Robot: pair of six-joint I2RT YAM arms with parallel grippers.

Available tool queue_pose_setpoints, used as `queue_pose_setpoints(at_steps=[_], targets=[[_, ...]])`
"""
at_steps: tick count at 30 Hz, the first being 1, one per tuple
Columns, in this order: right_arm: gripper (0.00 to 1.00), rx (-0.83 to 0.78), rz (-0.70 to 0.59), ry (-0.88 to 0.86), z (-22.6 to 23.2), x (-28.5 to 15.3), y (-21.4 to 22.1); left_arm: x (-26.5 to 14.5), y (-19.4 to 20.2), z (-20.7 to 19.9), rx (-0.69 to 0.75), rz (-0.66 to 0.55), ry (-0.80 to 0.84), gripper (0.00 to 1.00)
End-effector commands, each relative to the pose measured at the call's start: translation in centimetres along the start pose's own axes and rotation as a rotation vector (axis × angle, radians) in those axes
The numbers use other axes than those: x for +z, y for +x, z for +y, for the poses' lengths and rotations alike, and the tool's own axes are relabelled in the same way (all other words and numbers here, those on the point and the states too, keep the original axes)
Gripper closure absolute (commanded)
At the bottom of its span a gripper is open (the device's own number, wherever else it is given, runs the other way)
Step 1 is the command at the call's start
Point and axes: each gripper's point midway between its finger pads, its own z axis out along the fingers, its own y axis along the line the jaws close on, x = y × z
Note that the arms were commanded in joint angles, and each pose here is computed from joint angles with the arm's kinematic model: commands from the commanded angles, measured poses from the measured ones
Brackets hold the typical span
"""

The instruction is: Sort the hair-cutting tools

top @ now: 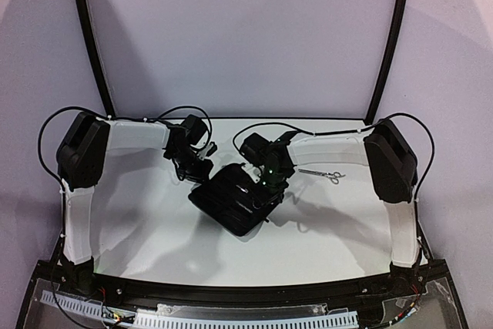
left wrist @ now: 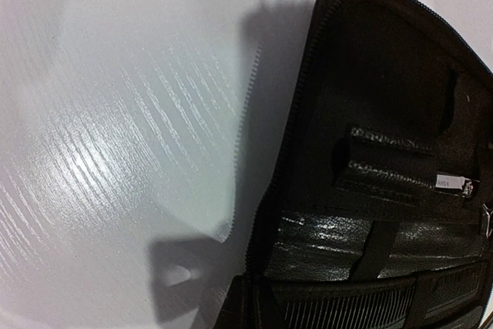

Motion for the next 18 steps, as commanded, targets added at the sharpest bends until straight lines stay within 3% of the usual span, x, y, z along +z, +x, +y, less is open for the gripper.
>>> queue_pose_setpoints(at_steps=[1, 18], targets=[[0.68, -0.016, 0.038, 0.031, 0.1, 1.6, 0.7, 2.4, 2.2, 0.6, 0.002, 0.064, -0.023, 0.99], [0.72, -0.01, -0.037, -0.014, 2.5, 1.9, -3.1, 2.4, 2.2, 0.3, 0.002, 0.065, -0.003, 0.99]])
